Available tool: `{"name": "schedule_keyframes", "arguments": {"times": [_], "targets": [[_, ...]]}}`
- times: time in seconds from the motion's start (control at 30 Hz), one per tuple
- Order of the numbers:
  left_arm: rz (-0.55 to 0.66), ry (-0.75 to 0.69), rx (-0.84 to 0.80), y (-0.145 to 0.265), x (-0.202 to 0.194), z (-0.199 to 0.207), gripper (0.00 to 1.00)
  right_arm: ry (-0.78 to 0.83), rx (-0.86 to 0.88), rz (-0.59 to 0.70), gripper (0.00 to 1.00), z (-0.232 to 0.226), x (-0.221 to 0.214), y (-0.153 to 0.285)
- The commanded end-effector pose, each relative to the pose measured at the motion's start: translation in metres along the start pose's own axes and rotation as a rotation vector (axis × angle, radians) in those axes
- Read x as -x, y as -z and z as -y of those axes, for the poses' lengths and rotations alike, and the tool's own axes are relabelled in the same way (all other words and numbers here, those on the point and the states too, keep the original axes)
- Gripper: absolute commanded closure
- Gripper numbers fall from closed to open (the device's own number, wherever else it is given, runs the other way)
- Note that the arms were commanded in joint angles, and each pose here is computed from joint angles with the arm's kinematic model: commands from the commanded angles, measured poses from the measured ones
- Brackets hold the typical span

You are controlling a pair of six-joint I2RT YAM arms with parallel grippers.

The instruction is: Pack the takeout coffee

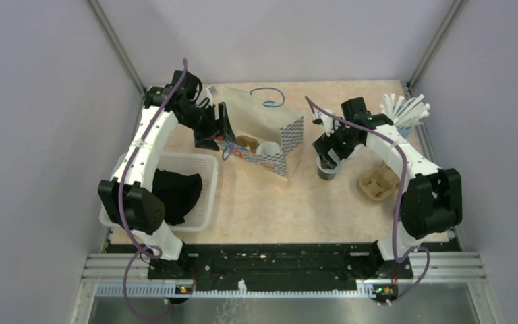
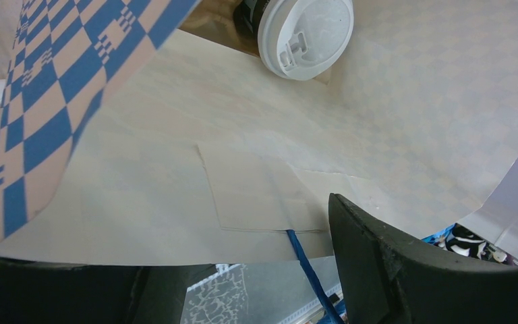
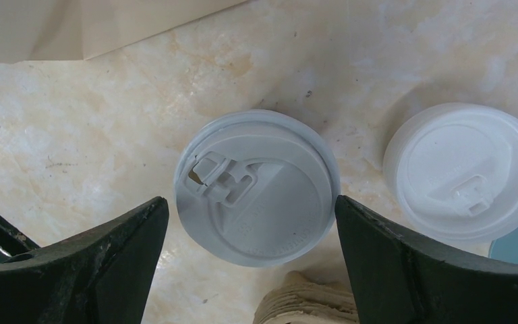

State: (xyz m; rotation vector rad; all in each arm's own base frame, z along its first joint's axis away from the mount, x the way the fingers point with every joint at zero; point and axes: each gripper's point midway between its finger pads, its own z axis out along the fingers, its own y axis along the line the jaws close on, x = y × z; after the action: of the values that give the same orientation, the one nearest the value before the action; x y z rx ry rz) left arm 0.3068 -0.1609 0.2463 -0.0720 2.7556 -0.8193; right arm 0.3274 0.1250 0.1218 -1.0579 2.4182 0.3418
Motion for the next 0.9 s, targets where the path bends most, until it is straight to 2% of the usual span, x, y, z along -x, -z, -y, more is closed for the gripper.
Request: {"name": "schedule_keyframes", "arguments": {"times": [0.0, 0.43, 0.7, 0.87], "targets": [[0.017, -0.028, -0.023, 0.0025, 0.0020, 0.0041, 0.24, 0.008, 0.019, 0.015, 0.08, 0.0002, 0.0014, -0.0023], [0.016, -0.028, -0.026, 0.0021, 0.0020, 0.0045, 0.24, 0.019, -0.014, 0.001, 0.10, 0.0038, -0.0012, -0.0018], [0.014, -0.028, -0.027, 0.0017, 0.0016, 0.0043, 0.24, 0.043, -0.027, -0.017, 0.08, 0.0022, -0.0038, -0.0036], [0.014, -0.027, -0.027, 0.0018, 0.0011, 0.0042, 0.24, 0.051, -0.032, -0.019, 0.10, 0.0020, -0.0030, -0.0045]]}}
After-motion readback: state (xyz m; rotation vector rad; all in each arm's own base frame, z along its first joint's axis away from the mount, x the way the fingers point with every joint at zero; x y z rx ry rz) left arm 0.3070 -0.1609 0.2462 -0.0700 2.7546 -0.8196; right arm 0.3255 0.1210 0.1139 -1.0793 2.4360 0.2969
